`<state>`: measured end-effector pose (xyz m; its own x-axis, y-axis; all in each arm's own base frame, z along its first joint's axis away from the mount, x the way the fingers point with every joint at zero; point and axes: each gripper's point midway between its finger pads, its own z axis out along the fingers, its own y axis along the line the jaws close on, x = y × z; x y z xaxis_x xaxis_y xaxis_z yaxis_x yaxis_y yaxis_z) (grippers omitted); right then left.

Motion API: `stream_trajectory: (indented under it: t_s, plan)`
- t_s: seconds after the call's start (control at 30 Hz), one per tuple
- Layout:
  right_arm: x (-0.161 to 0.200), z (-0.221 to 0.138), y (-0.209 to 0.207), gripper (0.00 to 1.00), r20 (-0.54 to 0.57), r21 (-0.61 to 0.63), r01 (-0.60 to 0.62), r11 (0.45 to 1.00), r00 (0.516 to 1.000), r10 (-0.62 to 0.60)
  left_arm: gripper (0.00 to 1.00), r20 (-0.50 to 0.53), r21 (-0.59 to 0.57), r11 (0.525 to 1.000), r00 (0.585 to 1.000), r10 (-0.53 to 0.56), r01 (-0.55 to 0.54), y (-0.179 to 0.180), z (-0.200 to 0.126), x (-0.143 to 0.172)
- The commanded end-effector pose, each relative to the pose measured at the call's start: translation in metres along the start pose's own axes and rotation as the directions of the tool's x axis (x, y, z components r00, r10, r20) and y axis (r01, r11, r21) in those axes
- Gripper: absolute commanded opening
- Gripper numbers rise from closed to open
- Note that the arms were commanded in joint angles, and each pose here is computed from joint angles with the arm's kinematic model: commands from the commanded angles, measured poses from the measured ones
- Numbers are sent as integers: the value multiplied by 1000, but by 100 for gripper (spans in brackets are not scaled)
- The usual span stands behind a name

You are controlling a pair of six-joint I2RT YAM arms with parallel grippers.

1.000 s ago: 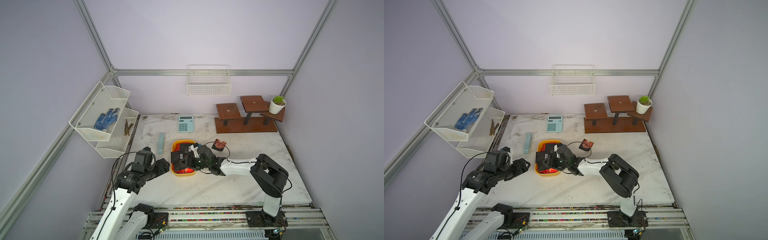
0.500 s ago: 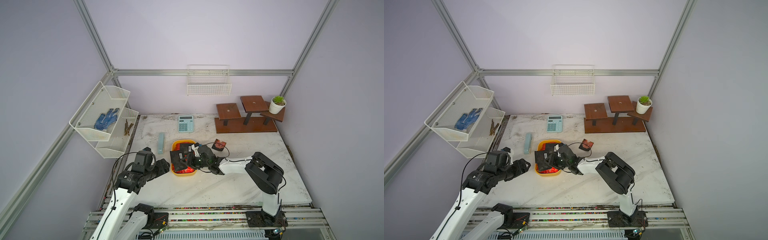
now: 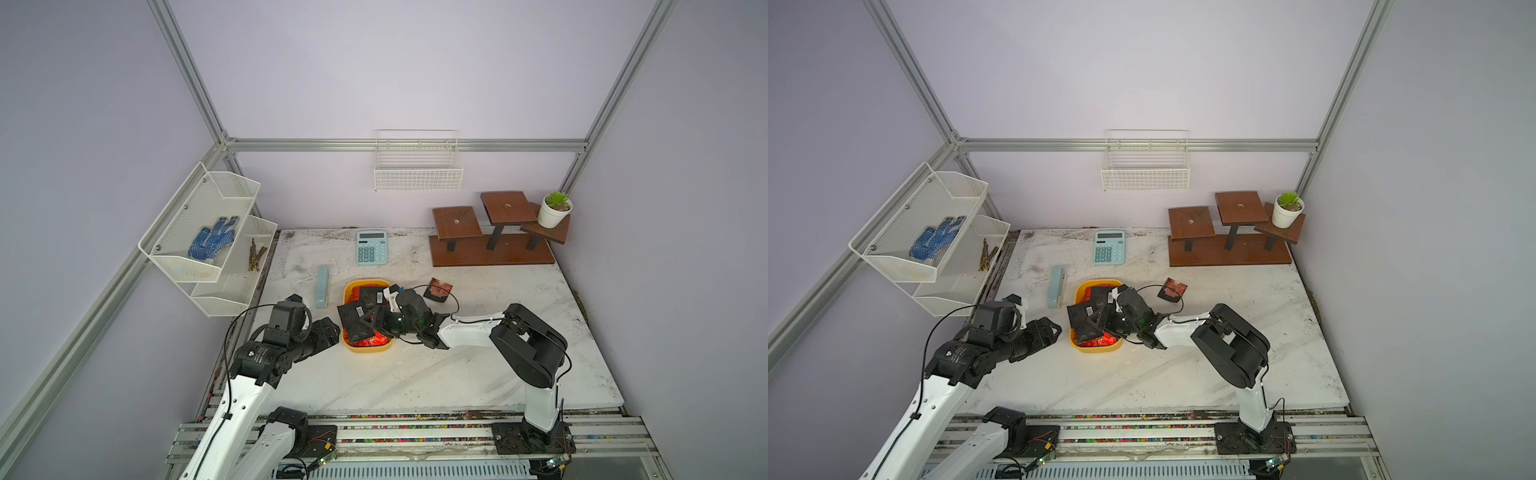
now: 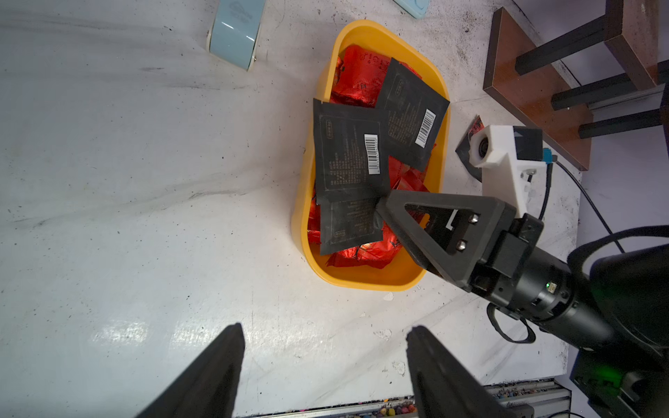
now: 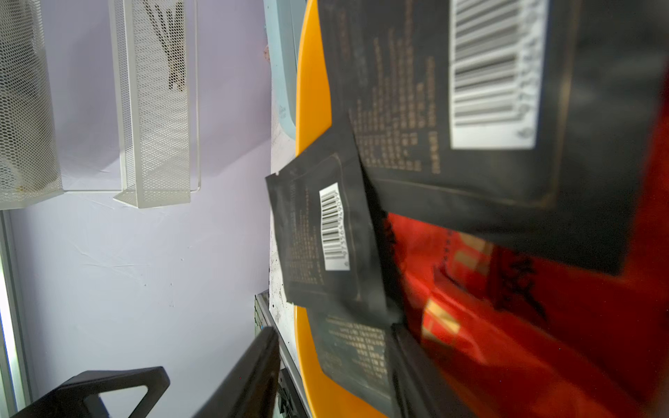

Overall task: Take the tea bags out of the storage box
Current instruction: Pick up the tea bag from the storage box.

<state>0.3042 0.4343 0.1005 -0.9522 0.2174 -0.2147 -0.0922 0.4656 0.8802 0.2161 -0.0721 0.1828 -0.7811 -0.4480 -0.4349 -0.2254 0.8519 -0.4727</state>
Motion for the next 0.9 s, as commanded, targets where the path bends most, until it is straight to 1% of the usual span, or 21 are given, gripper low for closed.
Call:
stream_trajectory:
  t_s: [0.0,0.27,0.43,0.87]
  plan:
    - [-3,-4,4,54,16,-23,2,1000,1000,-2,74,-5,37,999,1000,-18,18,-5,6,0]
    - [-5,-4,4,55,21,-25,3,1000,1000,-2,74,-8,48,998,999,-31,31,-8,10,-1]
    - [-9,1,6,53,27,-47,-14,999,1000,15,74,-15,52,998,999,-32,33,-8,11,0]
    - [-16,4,1,53,46,-52,-53,997,997,56,74,-23,53,997,999,-48,49,-7,14,3]
